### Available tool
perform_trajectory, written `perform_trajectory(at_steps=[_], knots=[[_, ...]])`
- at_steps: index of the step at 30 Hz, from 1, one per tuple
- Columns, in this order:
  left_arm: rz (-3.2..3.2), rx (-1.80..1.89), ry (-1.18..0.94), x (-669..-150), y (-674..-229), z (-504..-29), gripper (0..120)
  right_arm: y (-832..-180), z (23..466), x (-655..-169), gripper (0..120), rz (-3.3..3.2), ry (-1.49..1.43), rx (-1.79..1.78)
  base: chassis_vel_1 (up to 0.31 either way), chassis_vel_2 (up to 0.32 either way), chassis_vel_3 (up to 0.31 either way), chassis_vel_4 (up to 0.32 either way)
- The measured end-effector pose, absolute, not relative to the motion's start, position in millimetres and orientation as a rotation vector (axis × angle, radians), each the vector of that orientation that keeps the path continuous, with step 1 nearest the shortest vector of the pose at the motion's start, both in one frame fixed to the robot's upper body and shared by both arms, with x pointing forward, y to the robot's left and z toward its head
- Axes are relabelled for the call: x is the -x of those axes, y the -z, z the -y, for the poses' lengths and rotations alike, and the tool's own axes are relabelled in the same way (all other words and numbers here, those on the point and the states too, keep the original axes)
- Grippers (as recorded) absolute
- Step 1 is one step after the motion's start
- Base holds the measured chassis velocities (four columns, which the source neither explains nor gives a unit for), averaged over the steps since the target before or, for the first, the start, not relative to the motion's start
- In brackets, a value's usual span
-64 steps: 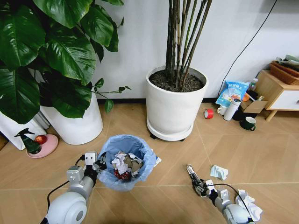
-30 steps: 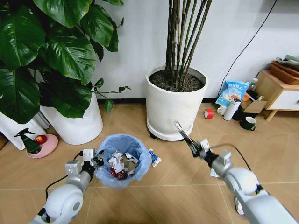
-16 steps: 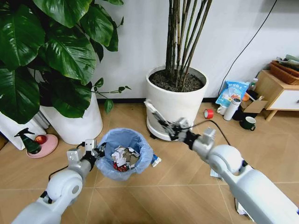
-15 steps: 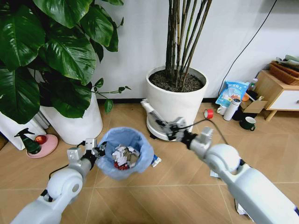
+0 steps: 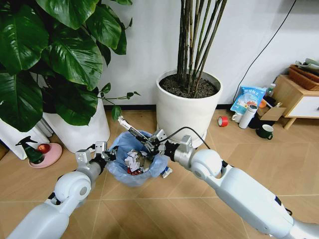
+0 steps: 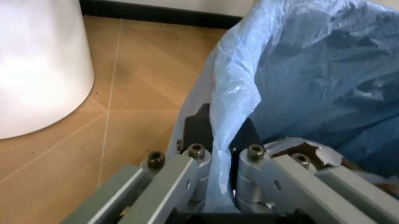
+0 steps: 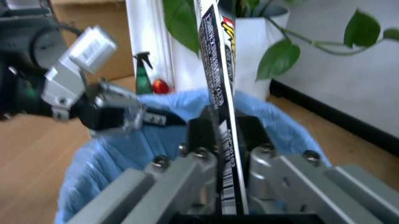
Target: Pick up the trash bin and place the garbage on the floor into it.
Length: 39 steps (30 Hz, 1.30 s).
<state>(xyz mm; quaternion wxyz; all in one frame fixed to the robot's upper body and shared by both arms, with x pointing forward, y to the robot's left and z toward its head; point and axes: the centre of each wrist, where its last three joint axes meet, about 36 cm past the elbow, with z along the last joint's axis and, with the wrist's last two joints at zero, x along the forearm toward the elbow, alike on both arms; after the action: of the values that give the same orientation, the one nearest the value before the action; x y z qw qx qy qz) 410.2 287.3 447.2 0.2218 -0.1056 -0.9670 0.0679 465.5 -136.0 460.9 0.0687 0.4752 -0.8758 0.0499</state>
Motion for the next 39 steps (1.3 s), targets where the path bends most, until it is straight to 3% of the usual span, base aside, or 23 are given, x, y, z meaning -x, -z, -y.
perform_trajectory(at_steps=[4, 6, 8, 14, 16, 18, 20, 22, 24, 29, 33, 39], knots=[[2.675, 0.292, -0.188, -411, -448, -288, 0, -451, 130, -468, 25, 2.637, -0.165, -1.397, 0.000, 0.000, 0.000, 0.000], [2.676, 0.292, -0.188, -411, -448, -287, 0, -450, 130, -468, 26, 2.638, -0.169, -1.393, 0.000, 0.000, 0.000, 0.000], [2.681, 0.289, -0.187, -411, -448, -288, 0, -446, 131, -468, 39, 2.637, -0.174, -1.379, 0.000, 0.000, 0.000, 0.000], [2.687, 0.289, -0.186, -410, -449, -287, 0, -444, 131, -468, 56, 2.645, -0.169, -1.371, 0.000, 0.000, 0.000, 0.000], [2.692, 0.282, -0.183, -411, -449, -288, 0, -448, 131, -470, 68, 2.673, -0.158, -1.355, 0.000, 0.000, 0.000, 0.000], [2.693, 0.277, -0.179, -411, -449, -289, 0, -451, 131, -470, 70, 2.684, -0.153, -1.349, 0.000, 0.000, 0.000, 0.000], [2.703, 0.254, -0.162, -410, -447, -294, 0, -464, 138, -476, 83, 2.757, -0.126, -1.273, 0.000, 0.000, 0.000, 0.000], [2.703, 0.253, -0.161, -410, -446, -294, 0, -465, 139, -477, 83, 2.765, -0.124, -1.261, 0.000, 0.000, 0.000, 0.000], [2.707, 0.235, -0.154, -410, -446, -299, 0, -469, 156, -483, 96, 2.814, -0.110, -1.152, 0.000, 0.000, 0.000, 0.000], [2.722, 0.199, -0.144, -411, -447, -309, 0, -440, 202, -489, 100, 2.820, -0.102, -0.898, 0.000, 0.000, 0.000, 0.000], [2.727, 0.191, -0.123, -410, -449, -318, 0, -380, 235, -480, 100, 2.714, -0.093, -0.706, 0.000, 0.000, 0.000, 0.000], [2.730, 0.188, -0.126, -410, -449, -319, 0, -314, 233, -475, 100, 2.612, -0.065, -0.658, 0.000, 0.000, 0.000, 0.000]])
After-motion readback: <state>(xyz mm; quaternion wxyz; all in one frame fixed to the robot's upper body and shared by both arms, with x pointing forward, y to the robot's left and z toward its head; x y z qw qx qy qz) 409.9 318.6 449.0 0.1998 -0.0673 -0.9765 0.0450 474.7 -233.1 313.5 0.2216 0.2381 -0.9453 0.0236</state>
